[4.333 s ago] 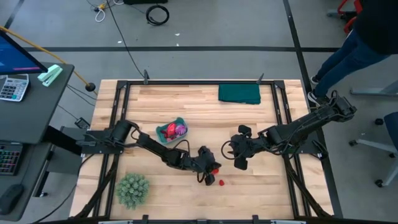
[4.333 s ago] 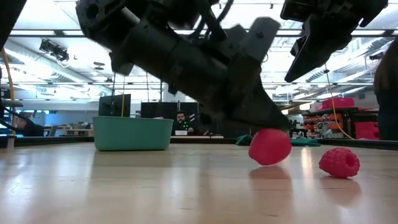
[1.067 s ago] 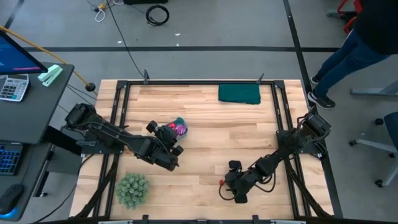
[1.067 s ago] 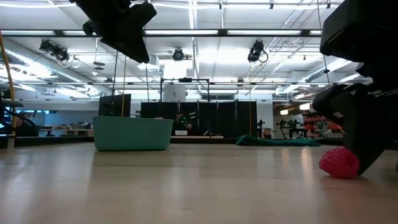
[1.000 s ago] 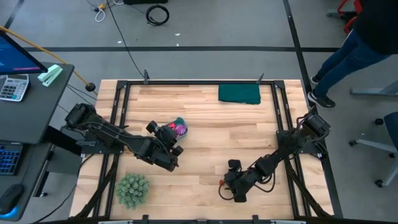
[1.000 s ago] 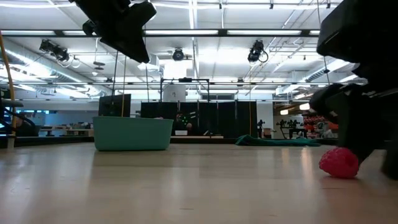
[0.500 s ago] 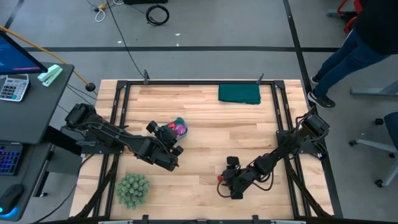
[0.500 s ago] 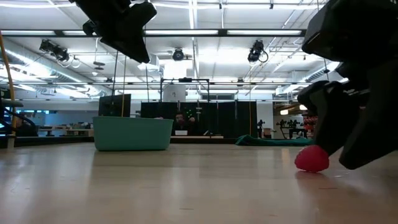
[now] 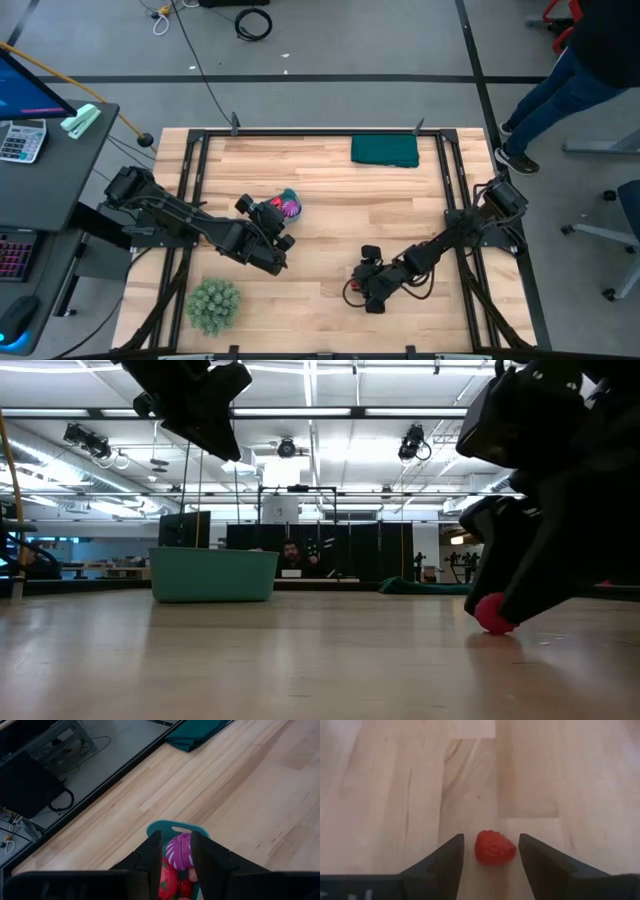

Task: Pick and placing Produce into tupperware
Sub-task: Put the red raspberry into the blue bin

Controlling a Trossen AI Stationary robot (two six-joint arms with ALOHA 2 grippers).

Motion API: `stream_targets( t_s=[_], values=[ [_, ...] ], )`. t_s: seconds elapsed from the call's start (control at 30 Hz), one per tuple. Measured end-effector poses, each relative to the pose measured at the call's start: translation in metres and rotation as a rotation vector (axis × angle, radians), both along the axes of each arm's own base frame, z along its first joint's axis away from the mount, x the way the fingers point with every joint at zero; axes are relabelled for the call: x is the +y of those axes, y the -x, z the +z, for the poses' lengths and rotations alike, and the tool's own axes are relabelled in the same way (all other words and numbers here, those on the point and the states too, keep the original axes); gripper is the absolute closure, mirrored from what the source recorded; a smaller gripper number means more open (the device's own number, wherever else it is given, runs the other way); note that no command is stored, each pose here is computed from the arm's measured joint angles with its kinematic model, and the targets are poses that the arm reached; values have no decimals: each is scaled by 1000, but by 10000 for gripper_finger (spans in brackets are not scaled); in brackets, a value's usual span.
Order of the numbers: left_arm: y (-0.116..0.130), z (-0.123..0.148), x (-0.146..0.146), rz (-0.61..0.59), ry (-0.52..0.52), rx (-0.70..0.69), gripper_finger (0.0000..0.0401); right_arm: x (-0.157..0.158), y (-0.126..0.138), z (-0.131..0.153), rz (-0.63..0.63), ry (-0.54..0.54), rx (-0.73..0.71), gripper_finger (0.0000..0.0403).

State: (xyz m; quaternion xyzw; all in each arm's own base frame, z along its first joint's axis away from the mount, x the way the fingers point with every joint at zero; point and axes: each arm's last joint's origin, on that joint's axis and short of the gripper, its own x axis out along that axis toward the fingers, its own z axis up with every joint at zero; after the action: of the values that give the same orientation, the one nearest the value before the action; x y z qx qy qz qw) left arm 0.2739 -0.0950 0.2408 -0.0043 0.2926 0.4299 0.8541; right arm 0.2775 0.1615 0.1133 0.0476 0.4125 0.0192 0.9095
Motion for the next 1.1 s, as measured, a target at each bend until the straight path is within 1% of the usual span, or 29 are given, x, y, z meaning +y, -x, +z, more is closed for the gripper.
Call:
stream_targets(
  t_s=[0.23,0.5,0.57,0.7,0.8,0.93,1.1],
  values=[
    [0,0,0,0,0,0,294,0,0,0,6,-7,4,222],
    [0,0,0,0,0,-1,294,0,0,1,-5,-12,1,287],
    [0,0,0,0,0,0,294,0,0,1,-5,-12,0,297],
    [0,0,0,-5,-4,6,294,0,0,1,-6,-8,-5,299],
    [1,1,0,-13,-10,17,294,-1,-1,2,-27,22,-24,295],
    [5,9,2,-35,-20,25,296,-7,-6,3,-45,67,-57,308],
    [14,27,7,-48,-24,-16,307,-25,-23,10,-87,63,-123,341]
  ],
)
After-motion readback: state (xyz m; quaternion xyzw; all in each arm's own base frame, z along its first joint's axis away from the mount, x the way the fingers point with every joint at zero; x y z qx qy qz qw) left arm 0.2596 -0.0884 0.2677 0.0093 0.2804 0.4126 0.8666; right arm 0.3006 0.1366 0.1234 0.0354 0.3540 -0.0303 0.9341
